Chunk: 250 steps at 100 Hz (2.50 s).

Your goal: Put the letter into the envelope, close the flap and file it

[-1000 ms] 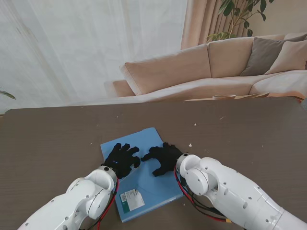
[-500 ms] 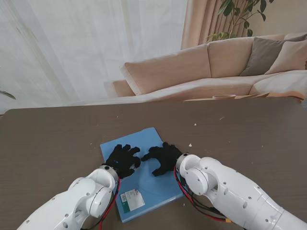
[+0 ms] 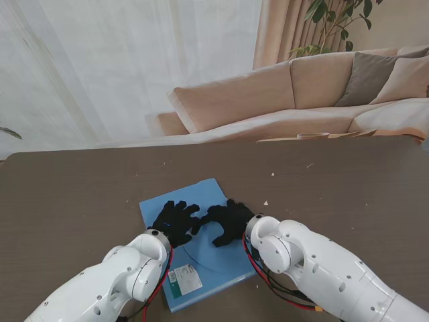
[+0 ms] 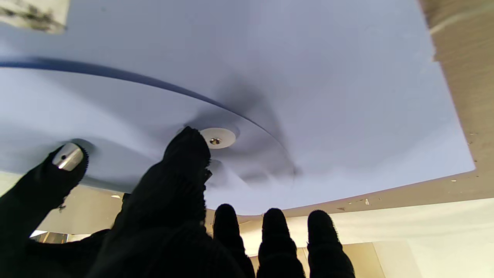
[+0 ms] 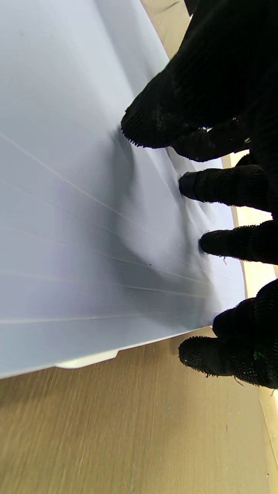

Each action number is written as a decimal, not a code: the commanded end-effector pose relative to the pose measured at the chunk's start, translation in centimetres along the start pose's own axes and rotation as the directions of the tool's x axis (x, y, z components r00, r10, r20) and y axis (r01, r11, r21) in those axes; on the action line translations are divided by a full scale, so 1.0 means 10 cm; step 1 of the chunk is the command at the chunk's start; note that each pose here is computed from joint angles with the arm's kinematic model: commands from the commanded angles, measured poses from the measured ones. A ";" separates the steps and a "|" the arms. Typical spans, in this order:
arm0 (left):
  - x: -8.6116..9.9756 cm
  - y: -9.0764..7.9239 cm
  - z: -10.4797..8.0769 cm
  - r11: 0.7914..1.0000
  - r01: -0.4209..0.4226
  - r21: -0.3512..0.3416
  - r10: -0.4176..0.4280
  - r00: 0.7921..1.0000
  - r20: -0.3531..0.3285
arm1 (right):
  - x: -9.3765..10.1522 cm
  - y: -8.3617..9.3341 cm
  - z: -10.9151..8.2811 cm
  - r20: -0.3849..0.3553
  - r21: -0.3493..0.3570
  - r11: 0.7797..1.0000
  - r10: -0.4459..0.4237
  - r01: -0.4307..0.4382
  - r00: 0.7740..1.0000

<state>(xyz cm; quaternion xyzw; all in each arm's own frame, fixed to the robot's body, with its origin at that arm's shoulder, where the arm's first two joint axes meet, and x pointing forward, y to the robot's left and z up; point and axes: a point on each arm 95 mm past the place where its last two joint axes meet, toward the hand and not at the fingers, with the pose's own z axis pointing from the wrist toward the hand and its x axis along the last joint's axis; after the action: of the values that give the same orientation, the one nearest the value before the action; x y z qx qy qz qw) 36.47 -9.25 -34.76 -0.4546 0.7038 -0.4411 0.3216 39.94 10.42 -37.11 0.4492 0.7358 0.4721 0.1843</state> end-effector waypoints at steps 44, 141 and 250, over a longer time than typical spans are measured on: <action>-0.07 -0.07 -0.15 0.998 0.064 0.010 -0.064 0.998 -0.014 | 0.06 -0.23 0.00 -0.011 0.076 0.997 0.014 -0.013 1.000; -1.11 0.32 -0.81 0.986 0.056 -0.156 -0.018 0.972 0.235 | 0.09 -0.23 0.01 -0.006 0.065 0.998 0.013 -0.013 1.000; -0.70 0.13 -0.71 0.900 0.432 -0.059 -0.436 0.893 -0.116 | 0.09 -0.21 0.02 -0.003 0.071 0.997 0.005 -0.004 1.000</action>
<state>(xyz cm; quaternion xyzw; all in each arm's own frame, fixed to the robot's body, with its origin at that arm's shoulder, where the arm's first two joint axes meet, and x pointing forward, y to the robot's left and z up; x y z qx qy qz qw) 32.47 0.77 -33.04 -0.5847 0.6098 -0.5079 0.1680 39.76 10.91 -37.10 0.4481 0.7370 0.4708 0.1854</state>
